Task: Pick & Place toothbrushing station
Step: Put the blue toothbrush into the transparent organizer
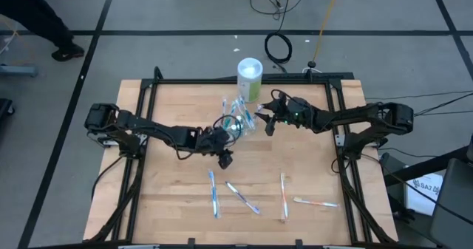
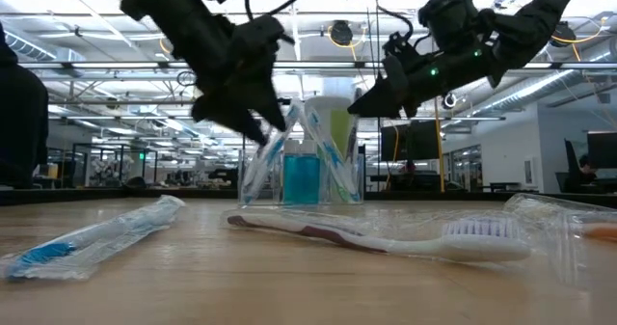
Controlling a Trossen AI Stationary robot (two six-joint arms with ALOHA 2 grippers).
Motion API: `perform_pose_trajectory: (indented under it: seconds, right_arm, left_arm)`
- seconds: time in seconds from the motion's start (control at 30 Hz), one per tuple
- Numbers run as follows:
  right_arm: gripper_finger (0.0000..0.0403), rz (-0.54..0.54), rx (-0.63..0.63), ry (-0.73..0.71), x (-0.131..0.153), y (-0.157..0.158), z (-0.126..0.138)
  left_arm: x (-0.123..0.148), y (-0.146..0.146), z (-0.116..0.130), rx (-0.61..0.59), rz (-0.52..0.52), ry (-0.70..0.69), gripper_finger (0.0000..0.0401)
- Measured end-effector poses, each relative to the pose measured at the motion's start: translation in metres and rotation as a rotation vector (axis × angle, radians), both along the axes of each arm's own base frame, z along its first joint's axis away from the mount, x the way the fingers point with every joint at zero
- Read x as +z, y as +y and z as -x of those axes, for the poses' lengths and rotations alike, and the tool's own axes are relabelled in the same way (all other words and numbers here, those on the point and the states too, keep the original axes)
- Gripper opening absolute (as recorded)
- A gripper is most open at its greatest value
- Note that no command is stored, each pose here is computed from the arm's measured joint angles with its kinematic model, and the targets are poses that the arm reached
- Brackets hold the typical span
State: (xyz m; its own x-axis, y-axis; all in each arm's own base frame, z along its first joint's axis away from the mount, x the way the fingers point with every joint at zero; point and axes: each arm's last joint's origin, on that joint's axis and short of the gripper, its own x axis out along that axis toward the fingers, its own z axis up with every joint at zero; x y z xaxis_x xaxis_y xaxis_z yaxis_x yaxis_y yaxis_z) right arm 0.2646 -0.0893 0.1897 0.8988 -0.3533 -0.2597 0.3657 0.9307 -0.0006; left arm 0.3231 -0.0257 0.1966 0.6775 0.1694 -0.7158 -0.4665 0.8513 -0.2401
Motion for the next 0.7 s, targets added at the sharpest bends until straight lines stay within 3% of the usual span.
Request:
perform_pose_trajectory:
  seconds: [0.3, 0.7]
  right_arm:
    - [0.0174, -0.017, -0.002, 0.054, 0.02, 0.007, 0.021]
    - [0.0174, -0.017, 0.001, 0.047, 0.028, 0.009, 0.028]
  left_arm:
    - [-0.012, -0.04, 0.022, 0.182, 0.258, 0.158, 0.0232]
    - [-0.02, -0.094, 0.044, 0.369, 0.411, 0.179, 0.0232]
